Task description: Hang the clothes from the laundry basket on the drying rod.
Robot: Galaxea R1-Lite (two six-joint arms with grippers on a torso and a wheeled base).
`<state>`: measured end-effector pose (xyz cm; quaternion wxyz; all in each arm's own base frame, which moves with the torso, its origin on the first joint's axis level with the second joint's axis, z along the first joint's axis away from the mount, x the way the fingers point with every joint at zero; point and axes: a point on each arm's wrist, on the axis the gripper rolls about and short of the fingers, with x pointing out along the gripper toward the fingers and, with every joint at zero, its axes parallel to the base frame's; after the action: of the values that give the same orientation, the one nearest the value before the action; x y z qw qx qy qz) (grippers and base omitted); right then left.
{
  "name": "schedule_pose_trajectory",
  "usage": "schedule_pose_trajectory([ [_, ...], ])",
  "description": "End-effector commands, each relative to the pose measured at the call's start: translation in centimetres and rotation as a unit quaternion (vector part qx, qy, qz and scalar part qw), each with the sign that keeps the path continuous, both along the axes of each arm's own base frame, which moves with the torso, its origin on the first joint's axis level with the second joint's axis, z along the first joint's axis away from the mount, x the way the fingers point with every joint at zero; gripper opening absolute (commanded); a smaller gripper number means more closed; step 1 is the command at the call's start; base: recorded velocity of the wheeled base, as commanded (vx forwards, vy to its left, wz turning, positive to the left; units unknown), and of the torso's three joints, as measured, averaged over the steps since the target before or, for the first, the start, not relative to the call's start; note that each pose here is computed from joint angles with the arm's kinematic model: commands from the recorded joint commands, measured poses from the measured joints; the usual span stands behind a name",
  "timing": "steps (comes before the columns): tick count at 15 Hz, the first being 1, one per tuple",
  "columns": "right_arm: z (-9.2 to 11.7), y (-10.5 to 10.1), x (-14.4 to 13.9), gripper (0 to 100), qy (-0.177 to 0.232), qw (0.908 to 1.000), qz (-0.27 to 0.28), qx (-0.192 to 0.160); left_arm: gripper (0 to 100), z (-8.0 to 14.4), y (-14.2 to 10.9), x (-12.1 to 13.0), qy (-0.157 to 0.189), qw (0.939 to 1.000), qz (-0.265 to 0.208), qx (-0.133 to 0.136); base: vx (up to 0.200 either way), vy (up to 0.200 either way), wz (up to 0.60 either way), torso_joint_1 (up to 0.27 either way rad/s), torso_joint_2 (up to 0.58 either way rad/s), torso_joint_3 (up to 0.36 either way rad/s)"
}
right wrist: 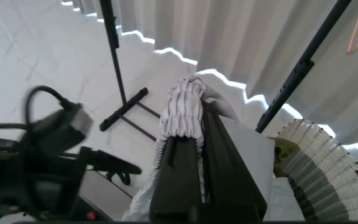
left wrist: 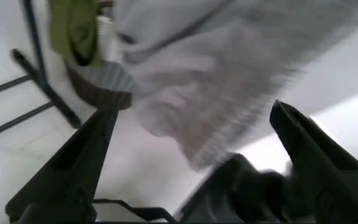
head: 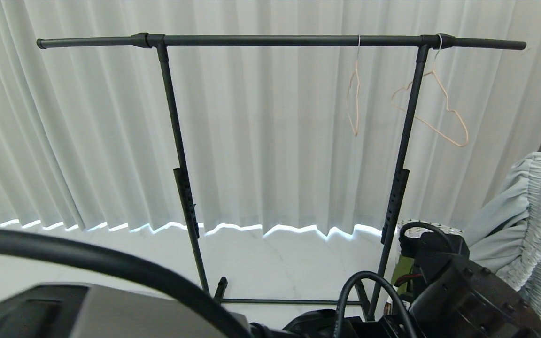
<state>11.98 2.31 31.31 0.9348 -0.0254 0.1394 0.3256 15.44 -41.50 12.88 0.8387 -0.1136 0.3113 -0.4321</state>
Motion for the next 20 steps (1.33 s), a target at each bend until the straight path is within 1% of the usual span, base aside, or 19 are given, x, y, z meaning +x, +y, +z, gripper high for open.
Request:
schedule_pose_trajectory([
  [1, 0.0, 0.0, -0.1, 0, -0.001, 1.0000, 0.000, 0.001, 100, -3.5, -0.7, 1.0, 0.006, 0.9990, 0.023, 0.037, 0.000, 0.000, 0.00, 0.000, 0.00, 0.000],
  [2, 0.0, 0.0, -0.1, 0, -0.001, 1.0000, 0.000, 0.001, 100, -4.2, -0.6, 1.1, 0.005, 0.9982, 0.033, 0.050, 0.000, 0.000, 0.00, 0.000, 0.00, 0.000],
  [6, 0.1, 0.0, -0.1, 0, -0.005, 1.0000, -0.001, 0.002, 100, -5.1, -0.1, 1.0, 0.010, 0.9972, 0.035, 0.066, 0.000, 0.000, 0.00, 0.000, 0.00, 0.000],
  [7, 0.1, 0.0, 0.0, 0, -0.004, 1.0000, -0.001, 0.002, 0, -5.2, -0.1, 0.9, 0.010, 0.9971, 0.035, 0.067, 0.000, 0.000, 0.00, 0.000, 0.00, 0.000],
  [8, 0.1, 0.0, 0.0, 0, -0.005, 1.0000, -0.001, 0.002, 0, -5.2, 0.0, 0.9, 0.011, 0.9970, 0.035, 0.068, 0.000, 0.000, 0.00, 0.000, 0.00, 0.000],
  [10, 0.1, -0.1, 0.0, 0, -0.007, 1.0000, -0.004, 0.001, 0, -4.0, 0.9, 0.3, 0.014, 0.9974, 0.036, 0.061, 0.000, 0.000, 0.00, 0.000, 0.00, 0.000],
  [11, 0.1, -0.2, 0.1, 0, -0.007, 0.9999, -0.009, 0.000, 0, -3.5, 1.6, -0.5, 0.015, 0.9974, 0.030, 0.063, 0.000, 0.000, 0.00, 0.000, 0.00, 0.000],
  [13, 0.3, -0.4, 0.2, 0, -0.021, 0.9996, -0.017, 0.000, 0, -1.4, 3.7, -1.6, 0.005, 0.9977, 0.034, 0.058, 0.000, 0.000, 0.00, 0.000, 0.00, 0.000],
  [14, 0.6, -0.5, 0.5, 0, -0.038, 0.9991, -0.021, 0.001, 0, 0.3, 4.8, -2.0, -0.008, 0.9977, 0.049, 0.045, 0.000, 0.000, 0.00, 0.000, 0.00, 0.000],
  [15, 0.9, -0.5, 1.0, 0, -0.053, 0.9984, -0.021, 0.003, 0, 2.2, 5.9, -1.8, -0.020, 0.9972, 0.067, 0.026, 0.000, 0.000, 0.00, 0.000, 0.00, 0.000],
  [17, 1.4, -0.3, 2.7, 0, -0.091, 0.9957, -0.017, 0.005, 0, 6.2, 8.4, -0.6, -0.037, 0.9944, 0.097, -0.021, 0.000, 0.000, 0.00, 0.000, 0.00, 0.000],
  [18, 1.8, -0.2, 3.7, 0, -0.116, 0.9931, -0.014, 0.007, 0, 7.8, 9.9, 0.1, -0.048, 0.9920, 0.112, -0.033, 0.000, 0.000, 0.00, 0.000, 0.00, 0.000],
  [19, 2.2, 0.0, 4.5, 0, -0.137, 0.9905, -0.008, 0.008, 0, 8.8, 11.4, 0.6, -0.064, 0.9904, 0.121, -0.021, 0.000, 0.000, 0.00, 0.000, 0.00, 0.000],
  [20, 2.4, 0.4, 5.3, 0, -0.151, 0.9885, 0.003, 0.011, 0, 9.7, 13.1, 1.1, -0.088, 0.9880, 0.127, -0.002, 0.000, 0.000, 0.00, 0.000, 0.00, 0.000],
])
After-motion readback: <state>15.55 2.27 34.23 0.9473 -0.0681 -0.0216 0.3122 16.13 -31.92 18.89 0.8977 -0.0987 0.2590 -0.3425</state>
